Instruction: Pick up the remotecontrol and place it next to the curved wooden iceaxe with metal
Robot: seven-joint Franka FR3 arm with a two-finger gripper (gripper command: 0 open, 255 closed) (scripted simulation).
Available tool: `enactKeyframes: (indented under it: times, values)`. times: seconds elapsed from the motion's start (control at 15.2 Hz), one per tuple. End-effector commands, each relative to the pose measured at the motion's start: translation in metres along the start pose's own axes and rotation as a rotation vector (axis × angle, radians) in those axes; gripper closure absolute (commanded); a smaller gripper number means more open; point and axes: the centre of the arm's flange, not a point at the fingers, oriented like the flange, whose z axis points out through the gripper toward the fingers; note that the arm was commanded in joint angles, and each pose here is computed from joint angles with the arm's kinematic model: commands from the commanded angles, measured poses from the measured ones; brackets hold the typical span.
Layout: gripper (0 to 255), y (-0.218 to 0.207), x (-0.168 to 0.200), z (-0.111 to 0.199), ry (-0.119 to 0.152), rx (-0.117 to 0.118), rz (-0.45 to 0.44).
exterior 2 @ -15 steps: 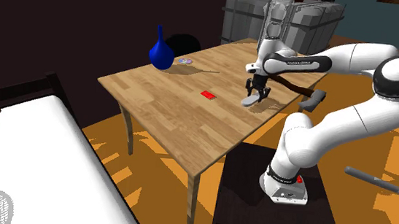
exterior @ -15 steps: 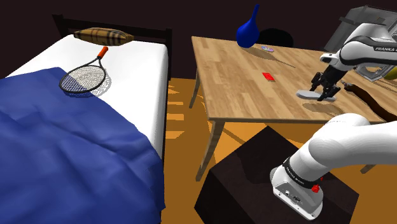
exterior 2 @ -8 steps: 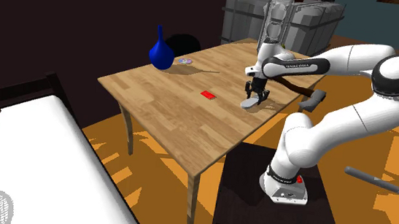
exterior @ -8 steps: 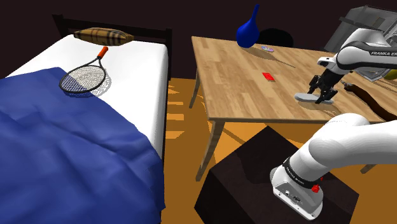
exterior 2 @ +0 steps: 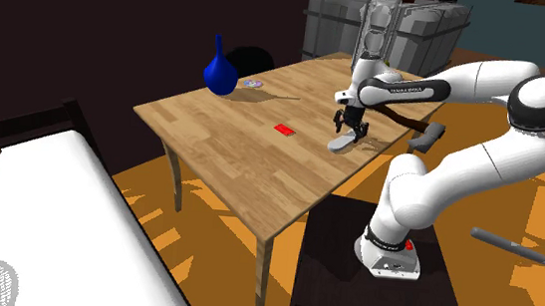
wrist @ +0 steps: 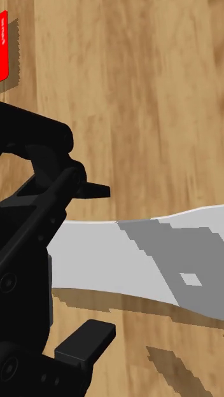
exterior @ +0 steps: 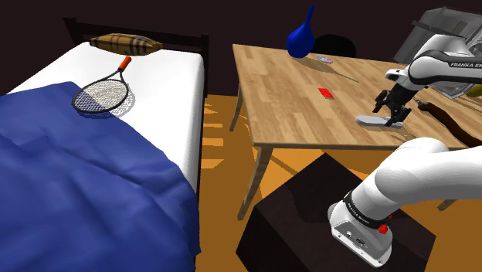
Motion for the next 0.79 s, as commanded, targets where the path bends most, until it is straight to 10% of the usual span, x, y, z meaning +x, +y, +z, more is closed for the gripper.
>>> enactKeyframes:
  times: [0.0, 0.26, 0.73]
  values:
    - [0, 0.0, 0.0, 0.0, 0.0, 0.0, 0.0]
    - [0, 0.0, 0.0, -0.05, 0.0, 0.0, 0.0]
    - [0, 0.0, 0.0, -0.05, 0.0, 0.0, 0.0]
